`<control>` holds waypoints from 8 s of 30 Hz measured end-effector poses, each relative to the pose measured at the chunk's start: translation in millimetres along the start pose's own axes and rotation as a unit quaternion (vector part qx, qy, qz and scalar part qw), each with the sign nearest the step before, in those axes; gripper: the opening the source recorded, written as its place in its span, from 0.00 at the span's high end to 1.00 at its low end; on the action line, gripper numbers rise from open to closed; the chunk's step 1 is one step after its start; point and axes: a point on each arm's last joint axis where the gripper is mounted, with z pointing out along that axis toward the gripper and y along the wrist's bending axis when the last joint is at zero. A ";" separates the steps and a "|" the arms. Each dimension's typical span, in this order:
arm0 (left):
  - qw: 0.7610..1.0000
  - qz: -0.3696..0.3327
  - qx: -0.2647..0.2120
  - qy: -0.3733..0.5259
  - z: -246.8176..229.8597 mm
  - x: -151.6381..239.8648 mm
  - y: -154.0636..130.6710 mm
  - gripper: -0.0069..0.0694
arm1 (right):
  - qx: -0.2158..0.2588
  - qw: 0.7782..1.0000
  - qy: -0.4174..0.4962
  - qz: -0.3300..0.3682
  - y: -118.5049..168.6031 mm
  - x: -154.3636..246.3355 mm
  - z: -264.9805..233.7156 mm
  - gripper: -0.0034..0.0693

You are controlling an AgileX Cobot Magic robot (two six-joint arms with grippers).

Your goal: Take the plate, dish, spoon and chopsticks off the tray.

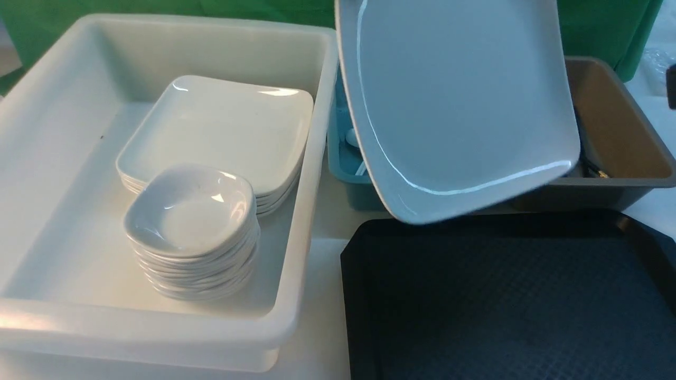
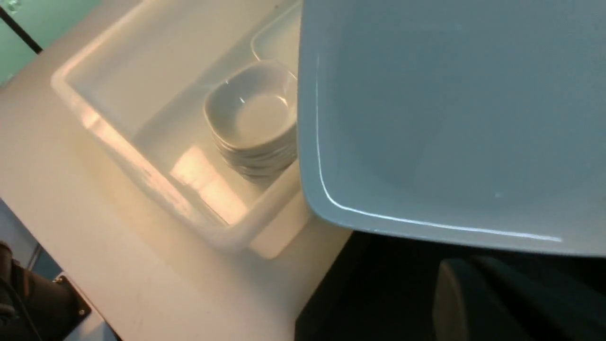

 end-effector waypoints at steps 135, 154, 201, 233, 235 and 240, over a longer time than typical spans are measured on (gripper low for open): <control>0.971 0.064 -0.054 -0.225 -140.3 296.5 12.2 0.91 | 0.029 0.856 -0.509 -0.090 5.9 199.5 -22.9 0.70; 0.935 0.021 -0.185 -0.301 -138.6 328.1 42.2 0.91 | 0.029 0.856 -0.509 -0.090 5.9 199.5 -22.9 0.65; 0.913 0.013 -0.319 -0.254 -111.7 394.3 74.5 0.91 | 0.029 0.856 -0.509 -0.089 5.9 199.5 -22.9 0.63; 0.913 0.024 -0.323 -0.250 -111.7 394.5 74.7 0.91 | 0.383 0.909 -0.160 0.047 -62.4 311.0 61.5 0.62; 0.913 0.024 -0.323 -0.250 -111.7 394.5 74.7 0.91 | 0.382 0.909 -0.160 0.048 -62.4 311.0 61.6 0.62; 0.913 0.024 -0.323 -0.250 -111.7 394.5 74.7 0.91 | 0.379 0.910 -0.161 0.053 -62.1 311.1 61.9 0.62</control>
